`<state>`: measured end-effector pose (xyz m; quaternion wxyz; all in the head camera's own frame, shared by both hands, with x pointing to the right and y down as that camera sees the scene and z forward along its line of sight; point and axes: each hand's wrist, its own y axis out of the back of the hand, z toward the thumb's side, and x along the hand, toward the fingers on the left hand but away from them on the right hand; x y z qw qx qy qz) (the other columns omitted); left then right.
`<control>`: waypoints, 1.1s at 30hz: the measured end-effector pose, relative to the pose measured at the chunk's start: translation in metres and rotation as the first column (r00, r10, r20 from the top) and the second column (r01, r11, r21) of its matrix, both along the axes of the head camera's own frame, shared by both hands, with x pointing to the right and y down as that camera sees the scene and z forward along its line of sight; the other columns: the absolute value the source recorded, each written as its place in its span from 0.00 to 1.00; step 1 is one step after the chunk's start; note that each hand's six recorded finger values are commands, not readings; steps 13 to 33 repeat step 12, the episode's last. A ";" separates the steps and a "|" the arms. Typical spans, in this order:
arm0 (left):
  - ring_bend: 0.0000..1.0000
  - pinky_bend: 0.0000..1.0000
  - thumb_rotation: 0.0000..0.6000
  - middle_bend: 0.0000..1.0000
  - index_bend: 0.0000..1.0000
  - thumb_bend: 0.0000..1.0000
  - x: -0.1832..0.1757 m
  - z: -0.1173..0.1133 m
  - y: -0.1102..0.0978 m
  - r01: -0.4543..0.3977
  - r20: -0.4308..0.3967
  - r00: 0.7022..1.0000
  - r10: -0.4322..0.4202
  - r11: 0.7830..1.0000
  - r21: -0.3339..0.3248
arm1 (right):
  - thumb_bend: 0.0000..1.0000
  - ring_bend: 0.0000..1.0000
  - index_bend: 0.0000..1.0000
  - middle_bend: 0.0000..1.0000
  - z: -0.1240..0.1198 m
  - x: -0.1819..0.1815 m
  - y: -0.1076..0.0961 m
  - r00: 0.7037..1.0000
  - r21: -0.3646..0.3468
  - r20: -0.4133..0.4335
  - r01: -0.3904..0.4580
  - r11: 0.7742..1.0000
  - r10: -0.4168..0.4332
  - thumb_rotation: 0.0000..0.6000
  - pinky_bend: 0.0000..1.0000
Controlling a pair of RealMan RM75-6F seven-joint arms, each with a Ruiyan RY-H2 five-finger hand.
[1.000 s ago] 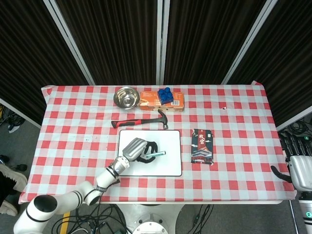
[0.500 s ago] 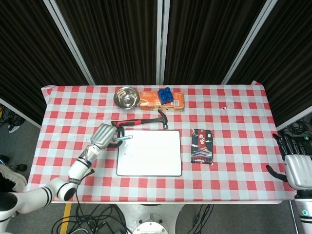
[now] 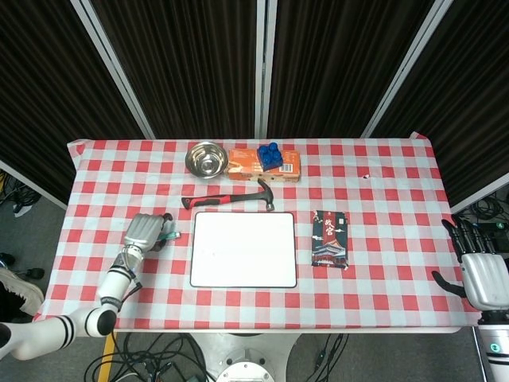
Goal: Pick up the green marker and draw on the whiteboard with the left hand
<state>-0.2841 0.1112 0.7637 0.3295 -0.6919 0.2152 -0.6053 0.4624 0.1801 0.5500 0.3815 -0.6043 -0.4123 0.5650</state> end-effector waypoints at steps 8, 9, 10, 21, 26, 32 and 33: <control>0.24 0.53 1.00 0.17 0.09 0.24 -0.033 -0.049 -0.011 0.130 -0.076 0.990 -0.120 0.982 0.140 | 0.10 0.00 0.00 0.00 -0.004 0.012 0.004 0.999 0.005 -0.017 -0.037 0.999 0.037 1.00 0.10; 0.24 0.50 1.00 0.17 0.09 0.23 -0.043 -0.057 -0.011 0.153 -0.081 0.987 -0.141 0.974 0.167 | 0.10 0.00 0.00 0.00 -0.004 0.014 0.004 0.999 0.005 -0.018 -0.040 0.999 0.040 1.00 0.10; 0.23 0.46 1.00 0.17 0.09 0.23 -0.054 -0.066 -0.010 0.176 -0.085 0.983 -0.162 0.965 0.196 | 0.10 0.00 0.00 0.00 -0.004 0.015 0.005 0.999 0.005 -0.018 -0.043 0.999 0.043 1.00 0.10; 0.21 0.38 1.00 0.17 0.10 0.21 -0.086 -0.087 -0.004 0.231 -0.086 0.973 -0.216 0.937 0.264 | 0.10 0.00 0.00 0.00 -0.003 0.015 0.005 0.999 0.004 -0.012 -0.045 0.999 0.045 1.00 0.10; 0.21 0.38 1.00 0.17 0.10 0.21 -0.086 -0.087 -0.004 0.231 -0.086 0.973 -0.216 0.937 0.264 | 0.10 0.00 0.00 0.00 -0.003 0.015 0.005 0.999 0.004 -0.012 -0.045 0.999 0.045 1.00 0.10; 0.21 0.38 1.00 0.17 0.10 0.21 -0.086 -0.087 -0.004 0.231 -0.086 0.973 -0.216 0.937 0.264 | 0.10 0.00 0.00 0.00 -0.003 0.015 0.005 0.999 0.004 -0.012 -0.045 0.999 0.045 1.00 0.10; 0.21 0.38 1.00 0.17 0.10 0.21 -0.086 -0.087 -0.004 0.231 -0.086 0.973 -0.216 0.937 0.264 | 0.10 0.00 0.00 0.00 -0.003 0.015 0.005 0.999 0.004 -0.012 -0.045 0.999 0.045 1.00 0.10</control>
